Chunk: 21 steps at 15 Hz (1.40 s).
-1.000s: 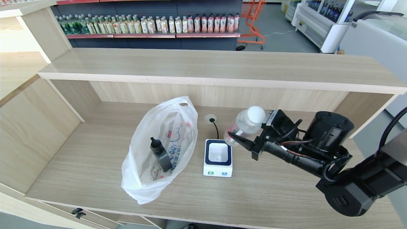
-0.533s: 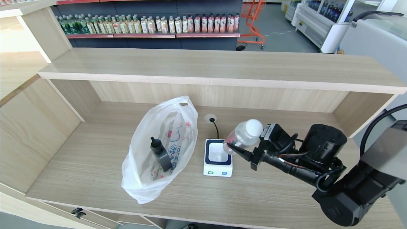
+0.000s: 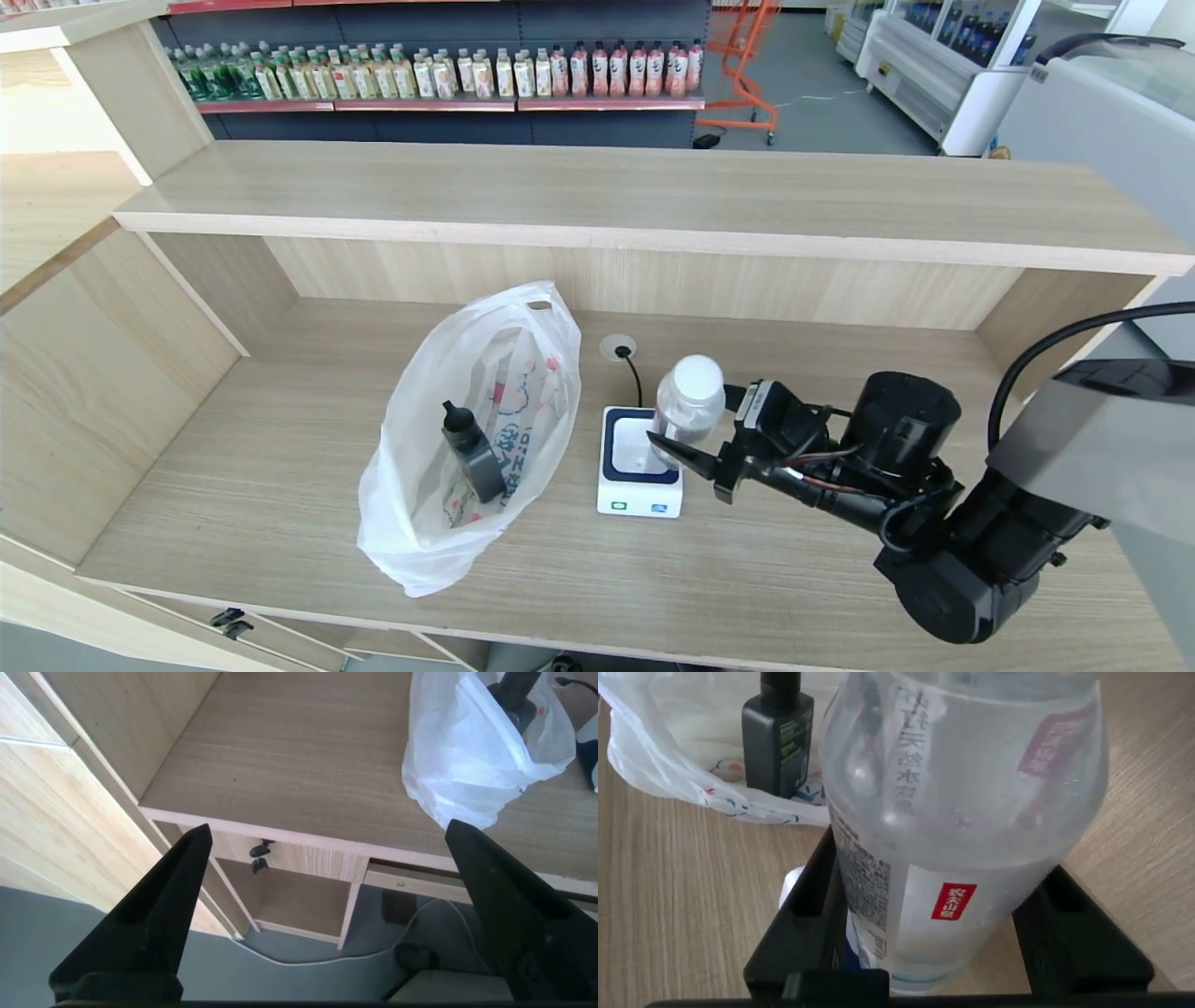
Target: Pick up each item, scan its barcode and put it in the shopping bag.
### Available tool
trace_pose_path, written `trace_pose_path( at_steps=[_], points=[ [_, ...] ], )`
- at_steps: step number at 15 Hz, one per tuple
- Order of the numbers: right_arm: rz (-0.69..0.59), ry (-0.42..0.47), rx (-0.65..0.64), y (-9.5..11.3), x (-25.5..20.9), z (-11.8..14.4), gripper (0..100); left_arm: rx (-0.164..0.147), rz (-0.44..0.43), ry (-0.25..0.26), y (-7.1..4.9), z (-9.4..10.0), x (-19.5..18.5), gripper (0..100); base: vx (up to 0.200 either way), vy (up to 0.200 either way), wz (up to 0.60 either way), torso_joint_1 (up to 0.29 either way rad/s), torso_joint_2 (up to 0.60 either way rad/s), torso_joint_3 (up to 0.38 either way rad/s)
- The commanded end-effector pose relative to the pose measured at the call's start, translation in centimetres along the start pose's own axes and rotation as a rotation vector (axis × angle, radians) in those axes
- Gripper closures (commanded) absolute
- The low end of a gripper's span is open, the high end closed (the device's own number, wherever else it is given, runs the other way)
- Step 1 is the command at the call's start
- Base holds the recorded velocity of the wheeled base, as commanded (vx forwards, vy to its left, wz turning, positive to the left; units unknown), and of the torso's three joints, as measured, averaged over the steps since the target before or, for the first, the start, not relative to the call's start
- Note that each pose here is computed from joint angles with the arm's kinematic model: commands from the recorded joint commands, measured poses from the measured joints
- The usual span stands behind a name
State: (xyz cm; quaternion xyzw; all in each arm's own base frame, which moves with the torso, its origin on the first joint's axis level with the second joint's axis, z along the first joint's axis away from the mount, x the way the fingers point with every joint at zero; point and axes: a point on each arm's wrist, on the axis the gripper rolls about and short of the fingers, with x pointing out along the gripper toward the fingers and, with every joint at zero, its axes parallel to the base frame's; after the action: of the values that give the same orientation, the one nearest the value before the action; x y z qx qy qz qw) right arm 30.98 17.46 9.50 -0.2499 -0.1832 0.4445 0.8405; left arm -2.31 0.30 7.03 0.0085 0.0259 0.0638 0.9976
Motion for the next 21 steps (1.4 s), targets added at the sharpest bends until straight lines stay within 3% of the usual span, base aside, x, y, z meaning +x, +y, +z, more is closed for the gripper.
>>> trace_pose_path(
  at_steps=[1, 21],
  points=[
    [-0.016, -0.044, -0.029, -1.4, 0.8, -0.2, 100, 0.0, 0.001, 0.001, 0.0, 0.0, 0.0, 0, 0.0, 0.0, 0.0, 0.0, 0.0, 0.0],
    [-0.004, -0.104, -0.059, -1.7, 2.7, -0.3, 100, 0.0, 0.001, 0.001, 0.0, 0.0, 0.0, 0, 0.0, 0.0, 0.0, 0.0, 0.0, 0.0]
  ],
)
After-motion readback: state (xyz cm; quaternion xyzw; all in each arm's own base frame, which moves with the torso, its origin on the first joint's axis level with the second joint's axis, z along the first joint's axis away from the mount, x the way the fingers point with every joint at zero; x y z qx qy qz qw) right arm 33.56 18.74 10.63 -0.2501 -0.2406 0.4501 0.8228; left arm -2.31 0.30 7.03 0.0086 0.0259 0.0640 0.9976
